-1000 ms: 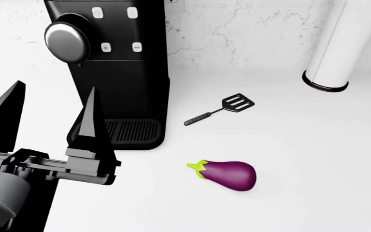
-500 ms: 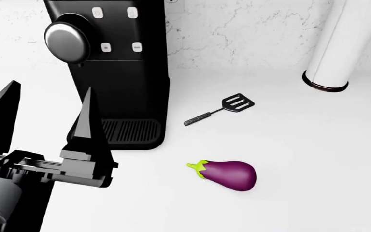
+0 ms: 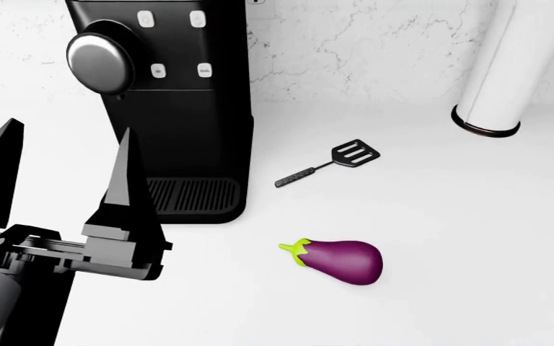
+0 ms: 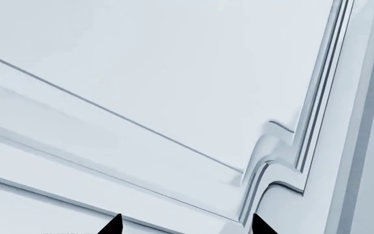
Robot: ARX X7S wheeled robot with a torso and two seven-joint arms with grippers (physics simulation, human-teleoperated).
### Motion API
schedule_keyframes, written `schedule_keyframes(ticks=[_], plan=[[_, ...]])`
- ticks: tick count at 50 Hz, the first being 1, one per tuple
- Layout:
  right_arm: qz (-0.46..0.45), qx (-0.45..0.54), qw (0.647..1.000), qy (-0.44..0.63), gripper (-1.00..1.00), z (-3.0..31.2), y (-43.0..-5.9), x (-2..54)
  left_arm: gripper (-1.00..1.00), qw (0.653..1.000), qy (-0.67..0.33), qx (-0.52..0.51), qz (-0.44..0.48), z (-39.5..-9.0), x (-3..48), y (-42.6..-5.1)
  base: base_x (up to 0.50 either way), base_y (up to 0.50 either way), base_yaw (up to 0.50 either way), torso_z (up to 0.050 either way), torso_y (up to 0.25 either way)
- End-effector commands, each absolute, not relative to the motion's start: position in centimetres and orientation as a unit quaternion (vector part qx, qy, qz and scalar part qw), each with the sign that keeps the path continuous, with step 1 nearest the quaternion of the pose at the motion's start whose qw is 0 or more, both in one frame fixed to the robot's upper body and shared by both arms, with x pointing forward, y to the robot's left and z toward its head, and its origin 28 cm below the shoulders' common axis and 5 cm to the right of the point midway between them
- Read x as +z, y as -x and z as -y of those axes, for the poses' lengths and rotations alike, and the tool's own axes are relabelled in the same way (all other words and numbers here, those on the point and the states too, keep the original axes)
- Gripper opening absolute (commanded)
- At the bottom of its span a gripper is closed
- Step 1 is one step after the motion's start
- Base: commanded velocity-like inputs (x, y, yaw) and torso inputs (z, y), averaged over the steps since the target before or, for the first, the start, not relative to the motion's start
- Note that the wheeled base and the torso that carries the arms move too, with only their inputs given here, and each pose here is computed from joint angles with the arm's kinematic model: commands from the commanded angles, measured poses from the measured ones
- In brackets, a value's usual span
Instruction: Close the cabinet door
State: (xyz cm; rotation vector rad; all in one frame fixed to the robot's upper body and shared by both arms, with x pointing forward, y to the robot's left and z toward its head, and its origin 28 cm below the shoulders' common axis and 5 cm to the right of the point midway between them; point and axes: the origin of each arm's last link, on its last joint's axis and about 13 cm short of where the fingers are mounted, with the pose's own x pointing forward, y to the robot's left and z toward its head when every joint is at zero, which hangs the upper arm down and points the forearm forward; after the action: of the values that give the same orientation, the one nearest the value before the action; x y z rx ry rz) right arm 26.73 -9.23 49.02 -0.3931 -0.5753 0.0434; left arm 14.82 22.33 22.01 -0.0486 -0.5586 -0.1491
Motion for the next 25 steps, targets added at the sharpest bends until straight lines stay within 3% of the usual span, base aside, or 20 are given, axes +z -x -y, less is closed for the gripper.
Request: schedule_keyframes(ticks=[1,25], plan=[[0.292,0.023,0.929,0.226,1.0,7.6,-28.4,48.6,1.0,0.958,0.024,-0.074,0.275,-22.3,22.0,-14.8,0.01,0.0,0.0,0.0,0.0],[0.277,0.032,0.937,0.212,1.0,6.6,-30.4,48.3,1.0,0.957,0.028,-0.072,0.278,-22.5,22.1,-14.7,0.0,0.0,0.0,0.001,-0.003]])
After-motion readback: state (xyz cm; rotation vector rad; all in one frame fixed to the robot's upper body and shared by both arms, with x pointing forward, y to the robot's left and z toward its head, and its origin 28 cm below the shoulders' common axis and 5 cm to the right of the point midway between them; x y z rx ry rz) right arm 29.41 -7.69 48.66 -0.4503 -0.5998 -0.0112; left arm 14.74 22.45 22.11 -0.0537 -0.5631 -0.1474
